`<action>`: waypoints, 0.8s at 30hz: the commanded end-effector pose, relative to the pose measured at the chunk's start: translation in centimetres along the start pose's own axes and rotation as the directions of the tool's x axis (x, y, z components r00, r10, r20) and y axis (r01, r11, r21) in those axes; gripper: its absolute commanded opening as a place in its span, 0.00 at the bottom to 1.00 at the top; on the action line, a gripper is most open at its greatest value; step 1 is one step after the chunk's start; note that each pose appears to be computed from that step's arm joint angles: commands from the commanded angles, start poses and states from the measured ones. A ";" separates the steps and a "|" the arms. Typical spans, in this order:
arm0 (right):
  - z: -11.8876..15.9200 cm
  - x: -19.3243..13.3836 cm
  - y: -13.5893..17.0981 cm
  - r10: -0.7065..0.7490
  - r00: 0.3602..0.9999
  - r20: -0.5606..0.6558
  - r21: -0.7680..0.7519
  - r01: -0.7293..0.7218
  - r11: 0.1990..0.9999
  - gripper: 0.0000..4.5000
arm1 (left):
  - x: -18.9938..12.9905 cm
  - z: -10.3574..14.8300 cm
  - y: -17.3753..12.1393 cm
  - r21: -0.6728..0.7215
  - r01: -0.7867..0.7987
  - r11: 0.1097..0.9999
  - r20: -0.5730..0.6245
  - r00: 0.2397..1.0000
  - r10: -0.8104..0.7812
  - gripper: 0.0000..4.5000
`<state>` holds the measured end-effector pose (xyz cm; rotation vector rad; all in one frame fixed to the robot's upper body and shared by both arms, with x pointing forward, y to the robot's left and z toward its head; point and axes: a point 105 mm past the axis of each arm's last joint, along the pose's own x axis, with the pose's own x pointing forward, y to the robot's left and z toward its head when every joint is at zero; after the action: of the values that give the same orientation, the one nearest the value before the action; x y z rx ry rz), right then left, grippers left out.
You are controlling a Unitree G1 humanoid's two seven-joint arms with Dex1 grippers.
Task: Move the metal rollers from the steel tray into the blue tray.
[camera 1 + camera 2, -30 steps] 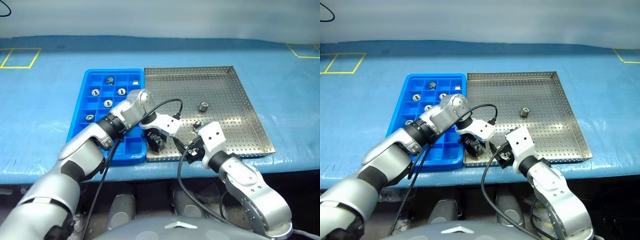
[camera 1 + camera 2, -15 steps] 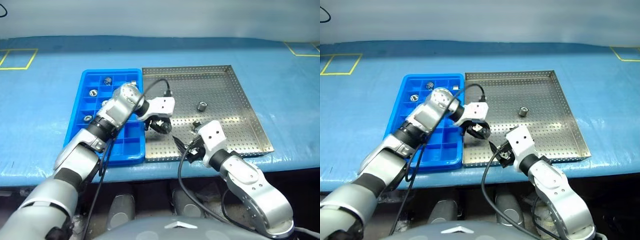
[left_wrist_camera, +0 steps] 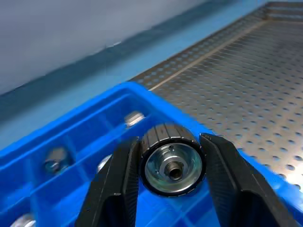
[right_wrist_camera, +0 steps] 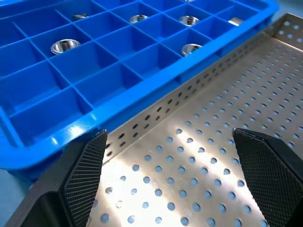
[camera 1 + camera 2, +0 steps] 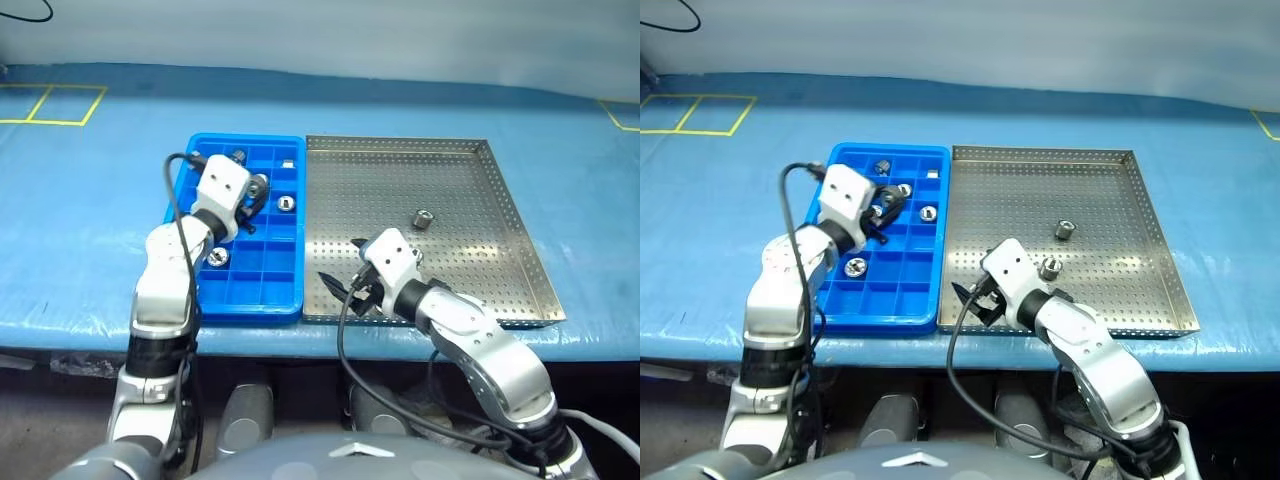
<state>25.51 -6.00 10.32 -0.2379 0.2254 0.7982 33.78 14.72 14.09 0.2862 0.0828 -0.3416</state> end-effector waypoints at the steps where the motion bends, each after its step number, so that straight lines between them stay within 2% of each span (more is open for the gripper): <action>1: 2.2 0.8 1.3 0.099 0.990 0.104 -0.054 -0.094 0.994 1.00 | -3.2 1.2 1.1 -0.023 -0.159 0.987 0.046 0.986 0.160 0.39; 7: 2.8 2.1 2.4 0.192 0.970 0.149 -0.099 -0.178 0.979 1.00 | -7.0 -1.8 1.4 -0.051 -0.299 0.953 -0.104 0.950 0.293 0.39; 10: 2.8 2.6 2.9 0.230 0.961 0.151 -0.116 -0.214 0.970 1.00 | -8.2 -2.7 0.5 -0.075 -0.315 0.946 -0.162 0.940 0.300 0.39; 18: 2.9 3.2 3.6 0.293 0.943 0.154 -0.137 -0.274 0.952 1.00 | -9.1 -4.1 -1.3 -0.120 -0.346 0.931 -0.254 0.917 0.308 0.39; 24: 3.0 3.0 4.1 0.351 0.922 0.167 -0.148 -0.328 0.933 1.00 | -9.8 -4.5 -1.3 -0.108 -0.378 0.920 -0.299 0.894 0.332 0.39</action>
<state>25.11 -0.62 10.58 -0.2351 0.0961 1.1511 24.35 17.80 9.52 0.1700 0.3668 0.0522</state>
